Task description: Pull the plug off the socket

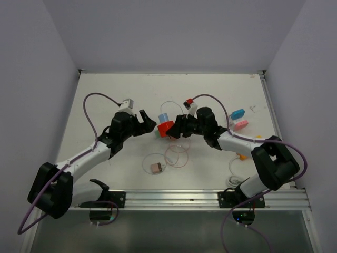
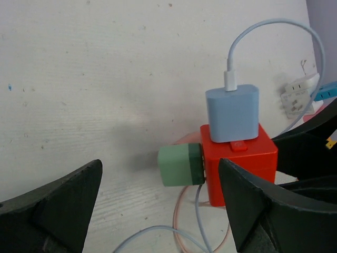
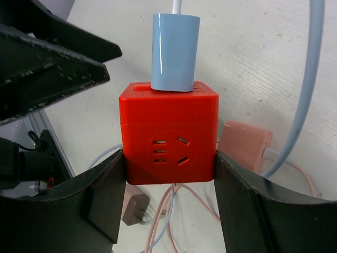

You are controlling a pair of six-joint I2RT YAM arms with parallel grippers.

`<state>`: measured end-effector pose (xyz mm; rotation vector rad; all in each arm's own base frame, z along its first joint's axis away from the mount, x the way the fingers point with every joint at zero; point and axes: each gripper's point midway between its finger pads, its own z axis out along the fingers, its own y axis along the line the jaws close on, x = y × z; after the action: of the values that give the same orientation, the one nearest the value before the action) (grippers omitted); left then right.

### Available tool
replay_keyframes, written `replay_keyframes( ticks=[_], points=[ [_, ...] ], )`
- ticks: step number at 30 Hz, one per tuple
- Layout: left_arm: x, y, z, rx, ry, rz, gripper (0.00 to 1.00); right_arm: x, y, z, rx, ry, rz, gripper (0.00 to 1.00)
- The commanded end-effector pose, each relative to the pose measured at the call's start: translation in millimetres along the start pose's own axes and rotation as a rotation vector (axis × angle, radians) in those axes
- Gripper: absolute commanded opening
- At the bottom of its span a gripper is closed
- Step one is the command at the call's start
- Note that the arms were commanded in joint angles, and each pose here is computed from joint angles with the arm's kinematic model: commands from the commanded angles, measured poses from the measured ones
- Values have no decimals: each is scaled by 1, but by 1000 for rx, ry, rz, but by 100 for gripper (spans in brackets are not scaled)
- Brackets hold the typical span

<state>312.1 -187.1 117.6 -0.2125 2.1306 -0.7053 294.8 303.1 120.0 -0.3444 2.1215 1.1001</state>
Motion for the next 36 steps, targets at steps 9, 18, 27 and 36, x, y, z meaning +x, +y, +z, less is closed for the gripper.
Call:
replay_keyframes(
  ticks=[9, 18, 27, 36],
  points=[
    [-48, -46, -4, 86, -71, -35, 93, -20, 37, 10, -70, -46, -153, 0],
    [-42, -55, 14, 20, -47, -40, 88, -16, 43, 12, -65, -39, -180, 0],
    [-24, -57, 27, -6, 4, -41, 81, -17, 48, 11, -69, -46, -189, 0],
    [-13, -58, 35, -17, 25, -36, 69, -17, 51, 10, -76, -47, -197, 0]
  ],
)
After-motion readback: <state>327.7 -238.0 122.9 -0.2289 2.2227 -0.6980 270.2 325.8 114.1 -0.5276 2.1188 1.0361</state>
